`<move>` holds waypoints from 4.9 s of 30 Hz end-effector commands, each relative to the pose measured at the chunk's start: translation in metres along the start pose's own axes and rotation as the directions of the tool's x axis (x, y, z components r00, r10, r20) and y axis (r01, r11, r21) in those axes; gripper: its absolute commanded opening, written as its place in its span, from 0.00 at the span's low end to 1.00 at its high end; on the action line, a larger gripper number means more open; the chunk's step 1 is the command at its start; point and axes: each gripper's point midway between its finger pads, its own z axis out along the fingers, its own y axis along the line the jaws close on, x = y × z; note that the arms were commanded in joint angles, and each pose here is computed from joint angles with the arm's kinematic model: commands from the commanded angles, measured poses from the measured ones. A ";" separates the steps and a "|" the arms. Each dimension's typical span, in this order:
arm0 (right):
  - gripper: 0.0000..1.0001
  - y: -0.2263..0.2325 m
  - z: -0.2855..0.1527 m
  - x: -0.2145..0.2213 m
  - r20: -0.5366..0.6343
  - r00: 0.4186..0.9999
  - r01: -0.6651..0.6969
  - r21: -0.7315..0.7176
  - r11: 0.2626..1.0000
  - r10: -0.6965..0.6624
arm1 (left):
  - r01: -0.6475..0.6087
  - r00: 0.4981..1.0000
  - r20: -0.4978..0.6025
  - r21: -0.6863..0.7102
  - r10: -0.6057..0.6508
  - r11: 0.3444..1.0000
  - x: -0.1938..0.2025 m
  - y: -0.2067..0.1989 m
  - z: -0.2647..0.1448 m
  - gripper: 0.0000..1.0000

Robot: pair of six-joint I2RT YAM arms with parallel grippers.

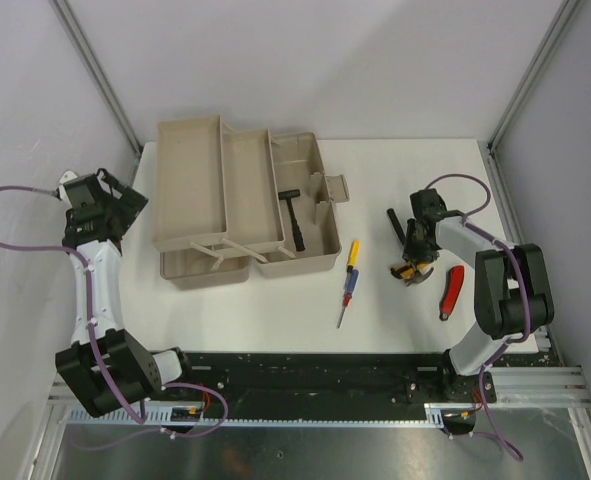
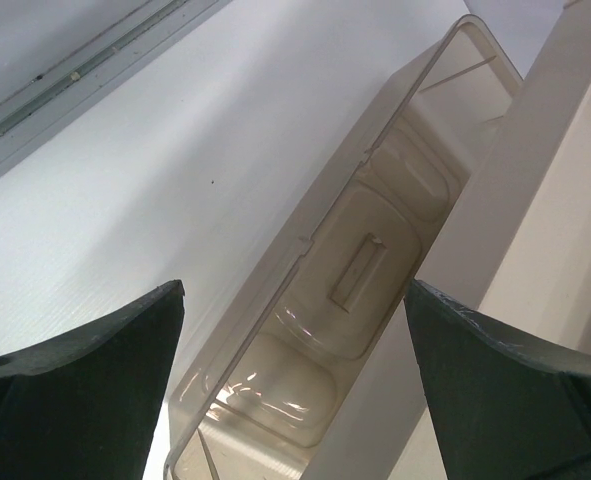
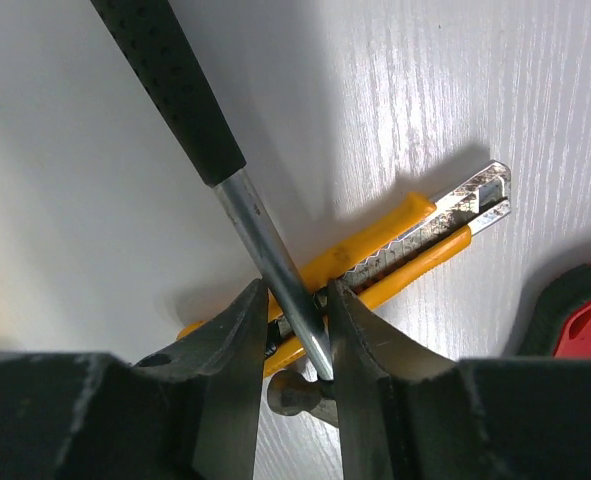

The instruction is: Pack the tool kit

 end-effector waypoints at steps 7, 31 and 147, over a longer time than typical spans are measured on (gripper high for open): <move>0.19 0.008 0.006 -0.001 0.026 1.000 -0.015 -0.020 1.000 0.016 | -0.025 0.999 0.022 0.029 0.024 0.999 -0.006 -0.007 0.001 0.96; 0.00 0.072 -0.120 -0.082 0.335 0.941 0.062 -0.340 0.938 0.059 | -0.019 1.000 0.017 0.042 0.018 0.999 -0.004 -0.008 -0.001 0.96; 0.46 -0.020 -0.019 -0.027 0.082 0.707 -0.706 0.019 0.708 0.703 | -0.569 0.797 0.274 0.639 0.538 0.517 0.046 -0.233 -0.157 0.99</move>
